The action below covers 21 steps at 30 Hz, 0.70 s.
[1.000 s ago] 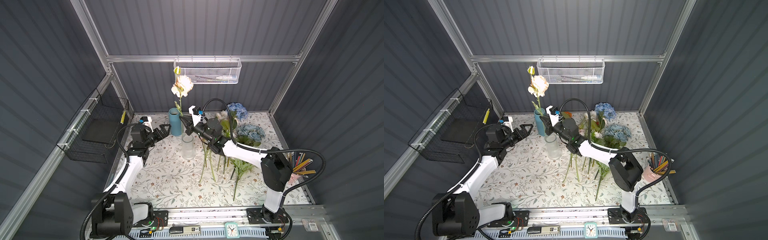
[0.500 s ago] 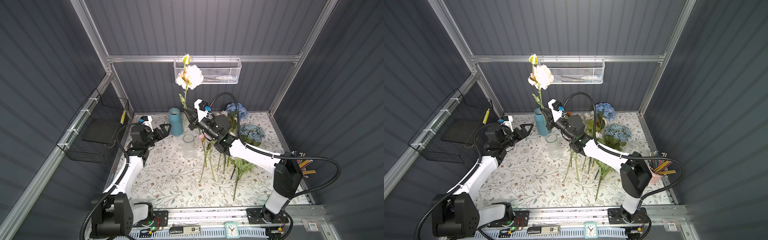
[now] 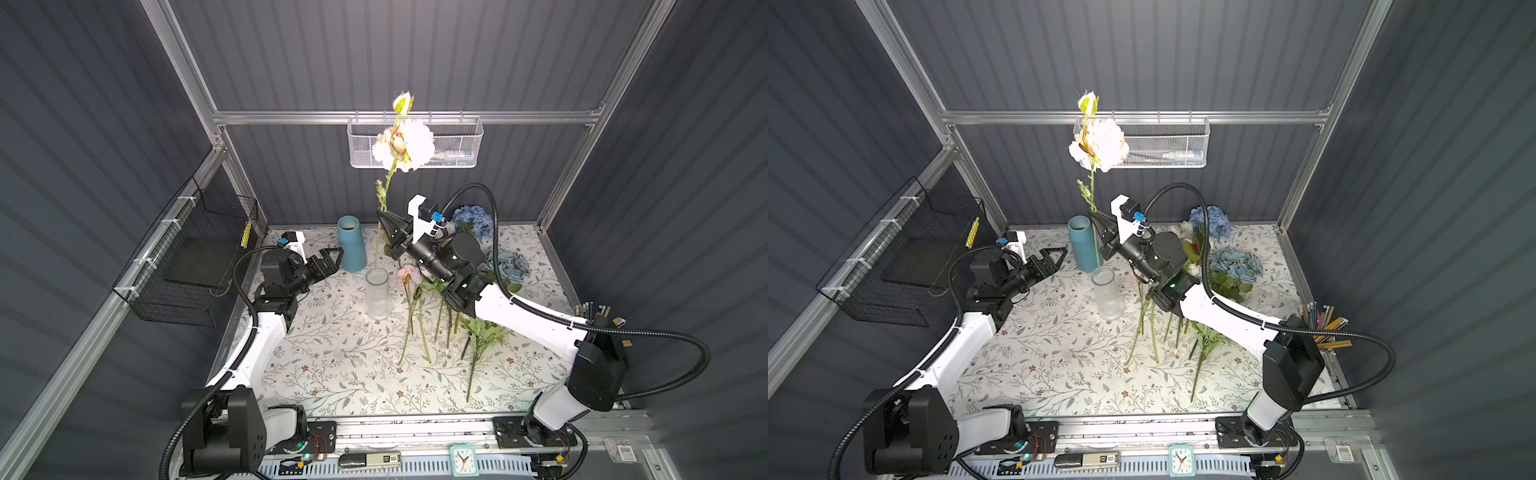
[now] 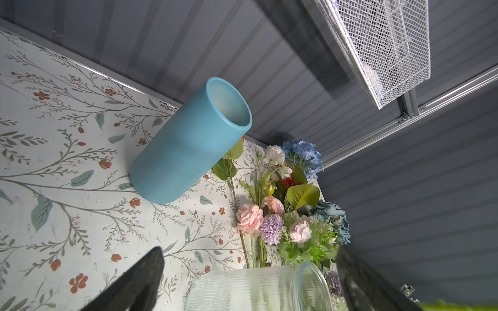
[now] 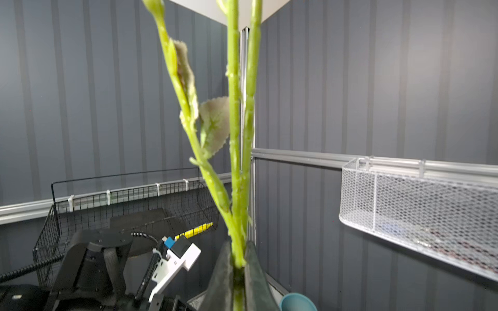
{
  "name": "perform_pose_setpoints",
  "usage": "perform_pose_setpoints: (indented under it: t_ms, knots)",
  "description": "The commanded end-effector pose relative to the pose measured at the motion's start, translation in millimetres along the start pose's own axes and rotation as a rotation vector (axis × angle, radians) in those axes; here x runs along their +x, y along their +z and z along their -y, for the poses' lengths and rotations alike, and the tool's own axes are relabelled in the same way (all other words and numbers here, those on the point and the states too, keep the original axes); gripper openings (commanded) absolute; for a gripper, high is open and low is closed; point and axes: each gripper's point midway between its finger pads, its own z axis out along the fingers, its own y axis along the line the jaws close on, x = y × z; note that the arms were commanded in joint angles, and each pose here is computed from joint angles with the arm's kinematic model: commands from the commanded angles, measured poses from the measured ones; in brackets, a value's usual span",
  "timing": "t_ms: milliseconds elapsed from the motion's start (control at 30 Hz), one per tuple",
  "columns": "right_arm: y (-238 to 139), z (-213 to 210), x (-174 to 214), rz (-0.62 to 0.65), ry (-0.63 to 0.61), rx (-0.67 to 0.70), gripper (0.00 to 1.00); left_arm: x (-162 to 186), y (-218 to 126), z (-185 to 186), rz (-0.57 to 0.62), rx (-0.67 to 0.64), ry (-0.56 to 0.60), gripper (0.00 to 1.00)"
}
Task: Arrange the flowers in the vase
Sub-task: 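Carry the carnation over the glass vase and lower stems in with right gripper, then open right gripper to release the carnation and draw back toward the flowers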
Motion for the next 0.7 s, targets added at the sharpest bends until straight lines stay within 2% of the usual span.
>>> perform_pose_setpoints:
  t_ms: [0,200,367,600,633,667]
  knots:
    - [0.0,6.2,34.3,-0.053,0.022,0.028,0.00,-2.1,-2.4,9.0,0.001,0.041,0.019,1.00]
    - [-3.9,3.0,102.9,-0.216,0.068,0.022,0.00,-0.8,-4.6,13.2,-0.004,0.056,0.031,1.00]
    - [-11.0,-9.4,160.2,-0.385,0.034,0.002,0.00,0.5,-4.6,17.3,-0.006,0.084,0.032,1.00]
    - [-20.2,-11.5,187.8,-0.483,0.031,0.010,0.00,0.0,-5.1,19.2,-0.004,0.093,0.034,1.00]
    - [-21.0,-10.9,189.0,-0.489,0.031,0.013,0.01,-0.7,-5.4,19.6,-0.001,0.093,0.034,1.00]
    - [-22.6,-10.3,191.9,-0.500,0.031,0.017,0.06,-0.8,-5.1,19.8,-0.001,0.095,0.033,1.00]
